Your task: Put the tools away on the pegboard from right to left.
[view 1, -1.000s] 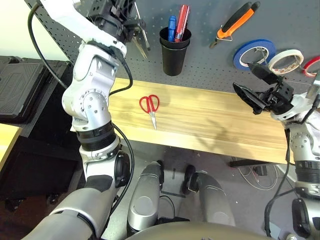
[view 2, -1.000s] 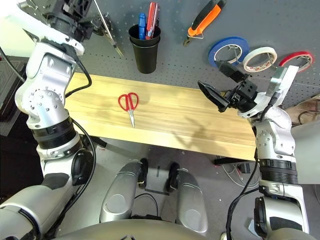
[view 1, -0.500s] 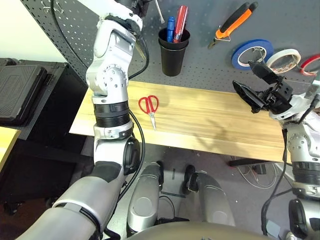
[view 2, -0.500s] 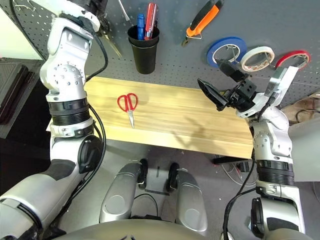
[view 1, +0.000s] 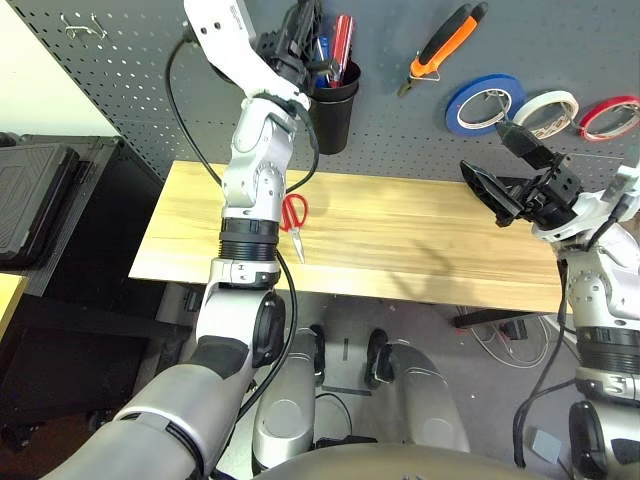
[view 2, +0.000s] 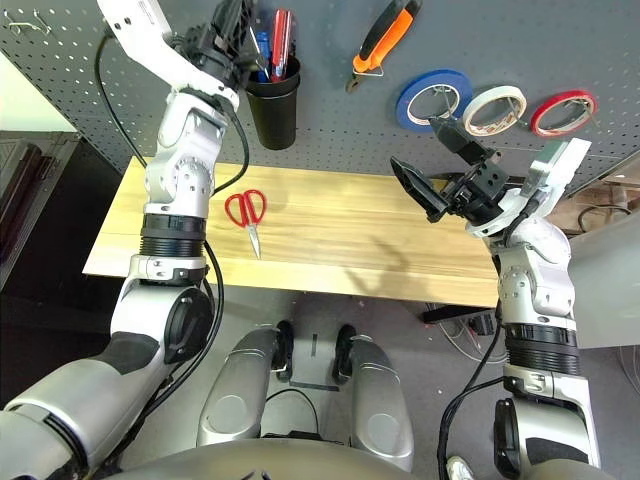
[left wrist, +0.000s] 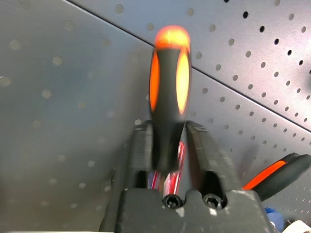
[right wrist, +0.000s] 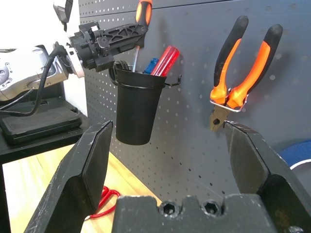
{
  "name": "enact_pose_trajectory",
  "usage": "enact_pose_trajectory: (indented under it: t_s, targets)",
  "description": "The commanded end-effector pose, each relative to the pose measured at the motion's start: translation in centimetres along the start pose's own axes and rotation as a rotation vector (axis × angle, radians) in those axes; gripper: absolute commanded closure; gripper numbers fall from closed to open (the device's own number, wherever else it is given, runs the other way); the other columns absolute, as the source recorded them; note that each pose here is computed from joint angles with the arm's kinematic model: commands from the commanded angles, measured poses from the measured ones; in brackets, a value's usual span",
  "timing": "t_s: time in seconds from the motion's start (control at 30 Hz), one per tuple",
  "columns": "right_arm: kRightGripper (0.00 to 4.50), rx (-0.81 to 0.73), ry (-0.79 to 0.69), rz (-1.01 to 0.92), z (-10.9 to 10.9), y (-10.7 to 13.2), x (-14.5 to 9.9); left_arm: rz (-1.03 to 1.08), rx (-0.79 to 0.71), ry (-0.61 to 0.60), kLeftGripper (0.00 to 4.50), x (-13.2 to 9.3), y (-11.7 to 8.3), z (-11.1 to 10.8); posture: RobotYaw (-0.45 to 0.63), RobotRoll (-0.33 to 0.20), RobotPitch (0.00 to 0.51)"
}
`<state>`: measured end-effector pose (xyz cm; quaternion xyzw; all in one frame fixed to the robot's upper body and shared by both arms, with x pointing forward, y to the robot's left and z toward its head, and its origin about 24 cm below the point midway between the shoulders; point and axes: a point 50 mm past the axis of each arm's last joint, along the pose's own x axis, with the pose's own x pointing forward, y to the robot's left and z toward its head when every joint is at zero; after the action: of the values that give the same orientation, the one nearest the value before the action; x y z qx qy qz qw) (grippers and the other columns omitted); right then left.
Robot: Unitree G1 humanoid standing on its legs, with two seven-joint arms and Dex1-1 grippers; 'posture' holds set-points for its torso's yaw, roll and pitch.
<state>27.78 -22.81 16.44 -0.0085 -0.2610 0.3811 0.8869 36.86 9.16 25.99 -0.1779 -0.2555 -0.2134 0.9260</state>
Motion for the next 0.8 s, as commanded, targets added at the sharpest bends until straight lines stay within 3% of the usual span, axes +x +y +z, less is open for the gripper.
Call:
enact_pose_trajectory:
  t_s: [0.03, 0.2, 0.37, 0.5, 0.6, 0.8]
  targets:
    - [0.0, -0.013, 0.006, 0.007, 0.0, 0.4, -0.1, -0.032, 0.035, -0.008, 1.92, -0.3, -0.5, 0.0, 0.13, 0.0, 0.194]
    - [0.0, -0.002, 0.02, 0.023, -0.4, 0.6, 0.1, -0.002, 0.074, -0.058, 0.02, -0.7, -0.2, 1.7, 0.14, 0.0, 0.197]
    - [0.0, 0.009, 0.092, 0.065, -1.5, 1.2, 0.1, 0.036, 0.122, -0.123, 0.02, -2.2, 0.0, 5.3, 0.16, 0.0, 0.207]
    - [0.0, 0.027, 0.156, 0.084, -2.3, 1.6, -0.1, 0.053, 0.153, -0.103, 0.02, -3.7, 0.1, 6.6, 0.19, 0.0, 0.219]
    - [0.0, 0.07, 0.301, 0.063, -3.6, 1.9, -0.6, 0.073, 0.199, -0.036, 0.02, -5.6, 0.4, 6.7, 0.21, 0.0, 0.228]
    - [0.0, 0.093, 0.39, 0.118, -5.1, 3.1, -0.9, 0.145, 0.233, 0.103, 0.02, -9.7, 0.9, 5.0, 0.24, 0.0, 0.245]
